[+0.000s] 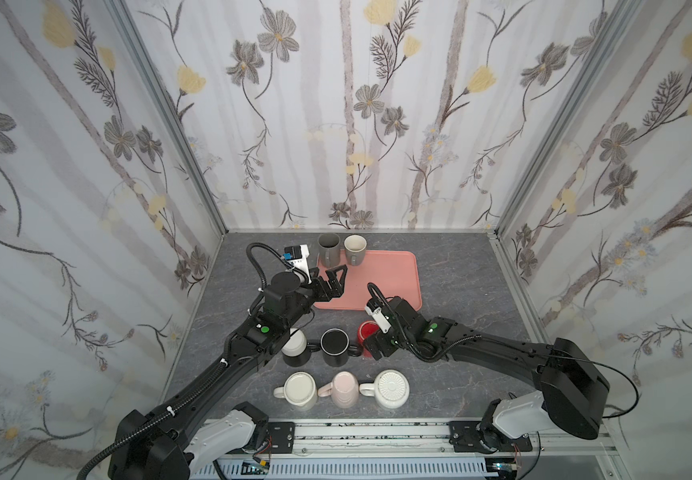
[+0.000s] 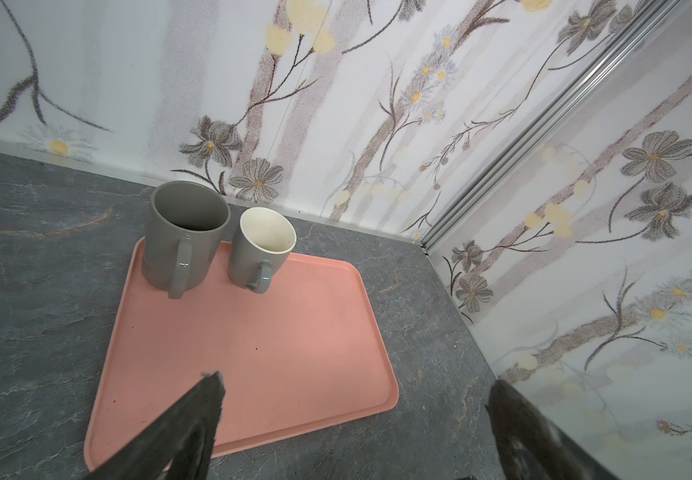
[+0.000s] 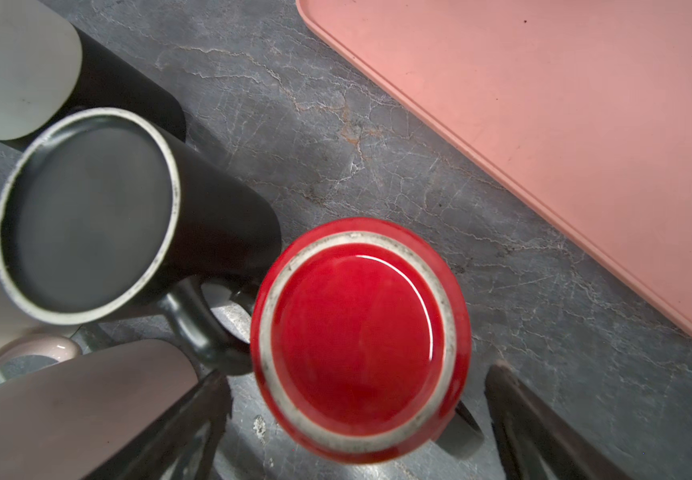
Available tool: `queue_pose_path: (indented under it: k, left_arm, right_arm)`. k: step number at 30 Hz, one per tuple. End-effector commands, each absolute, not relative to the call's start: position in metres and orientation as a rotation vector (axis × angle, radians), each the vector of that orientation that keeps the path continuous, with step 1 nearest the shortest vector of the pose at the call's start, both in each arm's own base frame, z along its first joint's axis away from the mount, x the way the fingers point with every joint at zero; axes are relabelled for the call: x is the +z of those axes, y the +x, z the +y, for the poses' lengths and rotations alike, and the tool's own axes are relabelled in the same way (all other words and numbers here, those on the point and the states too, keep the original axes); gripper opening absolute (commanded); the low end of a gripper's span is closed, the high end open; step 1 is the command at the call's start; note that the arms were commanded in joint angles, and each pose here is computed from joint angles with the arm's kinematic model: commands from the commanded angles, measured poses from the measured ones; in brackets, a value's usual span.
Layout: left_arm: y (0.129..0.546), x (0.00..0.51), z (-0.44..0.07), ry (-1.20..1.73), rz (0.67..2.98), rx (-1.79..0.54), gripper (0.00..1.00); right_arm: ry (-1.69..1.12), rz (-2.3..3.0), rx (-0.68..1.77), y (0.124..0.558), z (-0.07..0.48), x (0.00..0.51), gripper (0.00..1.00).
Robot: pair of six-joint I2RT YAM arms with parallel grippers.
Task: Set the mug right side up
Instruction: 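Move the right gripper down to the red mug while the left draws back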
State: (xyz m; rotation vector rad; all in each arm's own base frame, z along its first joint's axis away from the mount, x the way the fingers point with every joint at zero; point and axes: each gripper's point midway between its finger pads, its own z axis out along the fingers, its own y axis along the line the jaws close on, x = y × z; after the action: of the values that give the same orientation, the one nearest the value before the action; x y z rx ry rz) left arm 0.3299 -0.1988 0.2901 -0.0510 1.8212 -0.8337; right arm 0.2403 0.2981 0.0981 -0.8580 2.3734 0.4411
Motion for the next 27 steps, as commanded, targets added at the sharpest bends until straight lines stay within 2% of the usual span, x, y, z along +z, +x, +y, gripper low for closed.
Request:
queue_pose_path:
  k: [1,7,11,17,22,27]
  left_arm:
    - [0.33,0.288,-0.197,-0.063,1.825,-0.836,1.0]
    - [0.33,0.288,-0.196,-0.068,1.822,-0.843,1.0]
    - [0.33,0.287,-0.196,-0.07,1.825,-0.846,1.0]
    - [0.33,0.283,-0.195,-0.077,1.835,-0.848,1.0]
    - [0.331,0.281,-0.193,-0.087,1.838,-0.847,1.0]
    - [0.332,0.281,-0.194,-0.094,1.834,-0.86,1.0]
  right_arm:
    - [-0.799,2.364,0.374,0.254,0.295,0.1,0.93]
    - [-0.562,2.432,0.322,0.274,0.281,0.094,0.85]
    - [-0.511,2.434,0.414,0.277,0.283,0.095,0.88]
    - [-0.598,2.375,0.656,0.267,0.293,0.107,0.91]
    - [-0.672,2.421,0.74,0.249,0.296,0.097,0.78]
    - [-0.685,2.431,0.714,0.239,0.289,0.094,0.63]
